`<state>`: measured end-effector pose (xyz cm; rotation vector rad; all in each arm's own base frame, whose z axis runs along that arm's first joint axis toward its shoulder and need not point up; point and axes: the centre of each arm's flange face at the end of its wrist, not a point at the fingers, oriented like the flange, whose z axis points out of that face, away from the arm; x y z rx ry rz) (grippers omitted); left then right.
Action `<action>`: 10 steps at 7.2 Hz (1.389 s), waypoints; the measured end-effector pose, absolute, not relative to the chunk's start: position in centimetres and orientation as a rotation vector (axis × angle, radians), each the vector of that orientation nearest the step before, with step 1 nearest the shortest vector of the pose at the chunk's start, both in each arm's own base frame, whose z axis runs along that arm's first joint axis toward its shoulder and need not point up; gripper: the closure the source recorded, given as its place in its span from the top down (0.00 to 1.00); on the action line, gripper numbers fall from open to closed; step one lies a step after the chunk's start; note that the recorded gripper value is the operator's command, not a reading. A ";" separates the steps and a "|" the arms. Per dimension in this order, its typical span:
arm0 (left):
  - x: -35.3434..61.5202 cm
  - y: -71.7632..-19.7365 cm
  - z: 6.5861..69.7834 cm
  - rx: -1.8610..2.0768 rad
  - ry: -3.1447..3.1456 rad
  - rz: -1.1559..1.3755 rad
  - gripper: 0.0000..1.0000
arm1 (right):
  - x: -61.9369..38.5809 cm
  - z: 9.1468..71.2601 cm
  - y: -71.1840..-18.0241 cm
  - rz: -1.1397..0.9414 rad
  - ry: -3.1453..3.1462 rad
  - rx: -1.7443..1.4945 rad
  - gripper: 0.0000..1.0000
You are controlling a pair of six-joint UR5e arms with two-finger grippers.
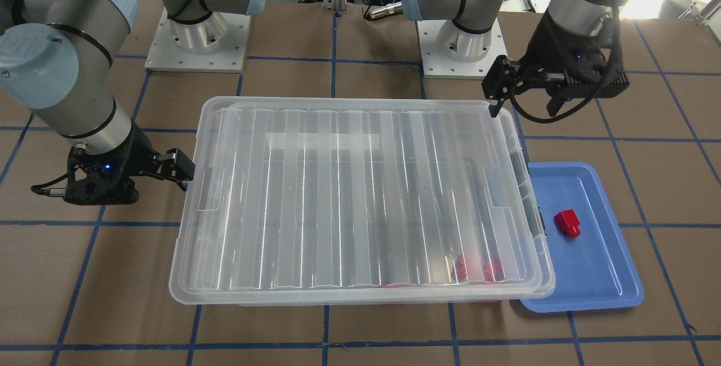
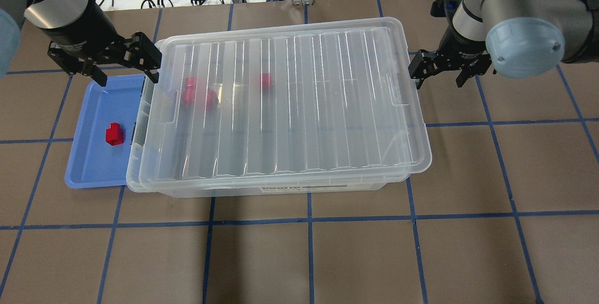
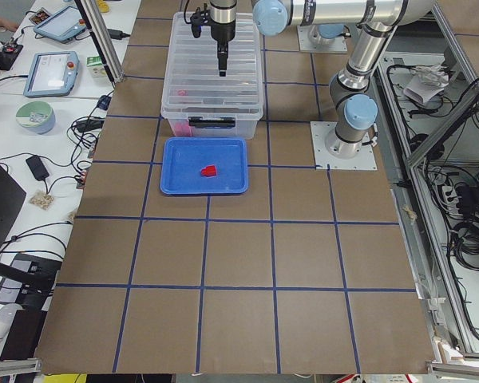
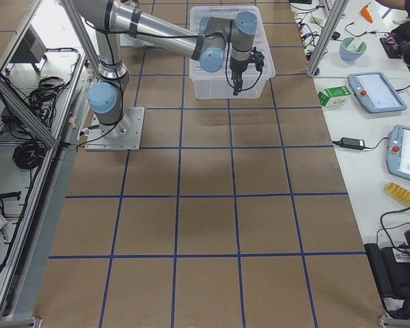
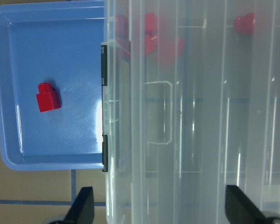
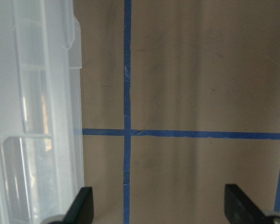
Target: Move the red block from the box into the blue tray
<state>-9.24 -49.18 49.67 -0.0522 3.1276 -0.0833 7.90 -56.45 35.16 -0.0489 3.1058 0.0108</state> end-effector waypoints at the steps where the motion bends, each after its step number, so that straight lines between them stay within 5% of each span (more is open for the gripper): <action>1: -10.3 -49.0 50.0 -0.060 3.129 -0.098 1.00 | 7.8 36.0 -56.8 -0.015 3.109 -0.056 1.00; 6: -12.5 -50.0 50.5 -0.065 3.129 -0.119 1.00 | 13.6 49.8 -51.9 -0.189 3.128 -0.084 1.00; 10: -13.3 -51.3 50.3 -0.110 3.130 -0.118 1.00 | 16.2 51.1 -50.0 -0.185 3.132 -0.103 1.00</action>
